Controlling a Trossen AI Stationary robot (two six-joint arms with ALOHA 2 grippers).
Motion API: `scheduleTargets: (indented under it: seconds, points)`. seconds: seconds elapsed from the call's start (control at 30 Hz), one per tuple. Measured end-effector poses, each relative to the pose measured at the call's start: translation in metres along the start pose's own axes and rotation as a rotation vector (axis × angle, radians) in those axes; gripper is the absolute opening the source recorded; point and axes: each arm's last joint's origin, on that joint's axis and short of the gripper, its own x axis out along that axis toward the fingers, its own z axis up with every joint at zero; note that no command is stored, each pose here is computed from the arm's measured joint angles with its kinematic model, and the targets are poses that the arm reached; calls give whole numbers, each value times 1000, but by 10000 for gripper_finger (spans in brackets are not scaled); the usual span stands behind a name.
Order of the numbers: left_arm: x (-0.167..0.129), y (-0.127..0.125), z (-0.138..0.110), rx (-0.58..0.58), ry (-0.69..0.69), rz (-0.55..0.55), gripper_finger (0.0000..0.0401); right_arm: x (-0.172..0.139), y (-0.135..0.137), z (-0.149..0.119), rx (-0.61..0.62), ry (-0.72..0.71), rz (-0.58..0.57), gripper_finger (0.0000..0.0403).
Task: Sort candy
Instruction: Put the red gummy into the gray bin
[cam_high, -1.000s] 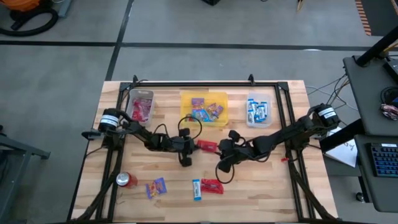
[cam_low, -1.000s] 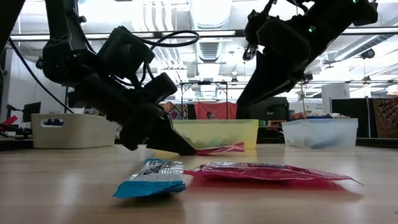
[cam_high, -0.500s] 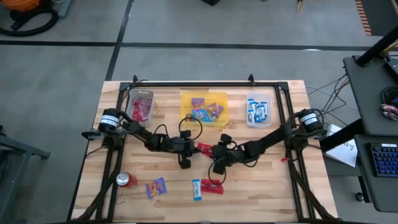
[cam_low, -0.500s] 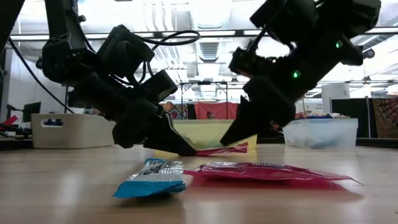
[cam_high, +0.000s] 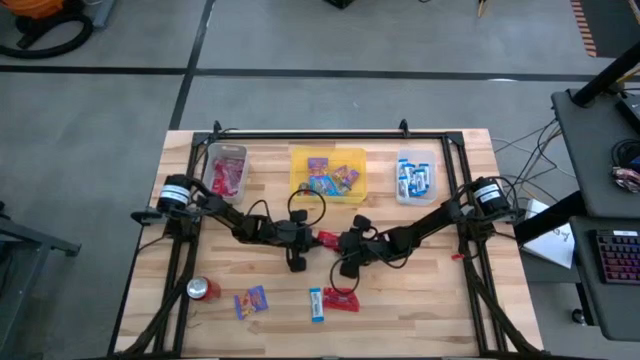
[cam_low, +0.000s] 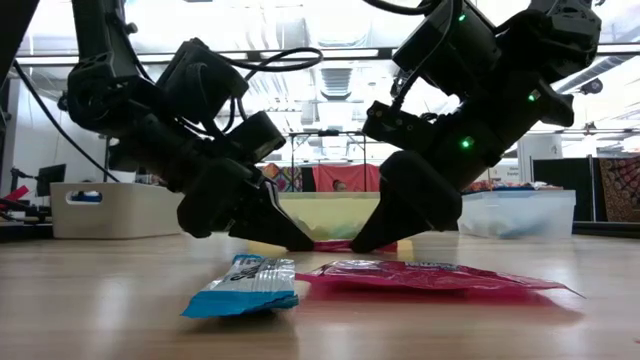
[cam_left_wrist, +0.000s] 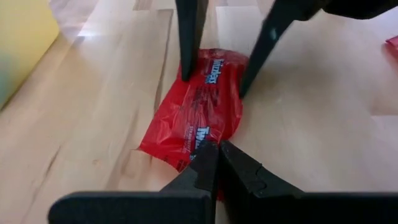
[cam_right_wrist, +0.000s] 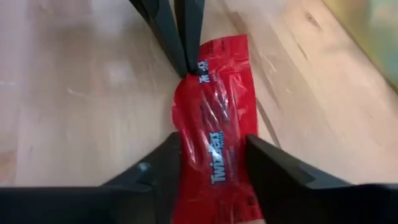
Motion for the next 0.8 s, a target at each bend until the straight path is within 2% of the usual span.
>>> scheduleTargets:
  seconds: [0.23, 0.37, 0.57, 0.67, 0.8]
  points:
    - [-15, 0, 18, 28, -5, -16, 0, -1, 0, 1, -17, 4, 14, 25]
    - [-29, 1, 31, 66, 3, -10, 0, -1, 0, 2, -20, -4, 17, 16]
    - [-57, 3, 54, 123, -60, -2, 0, -13, -2, 9, -55, -16, 52, 14]
    - [-71, 2, 60, 177, -114, -53, 0, -25, -4, 17, -47, -46, 105, 13]
    - [-86, 1, 66, 187, -197, -108, 1, -42, -8, 21, -17, -99, 148, 13]
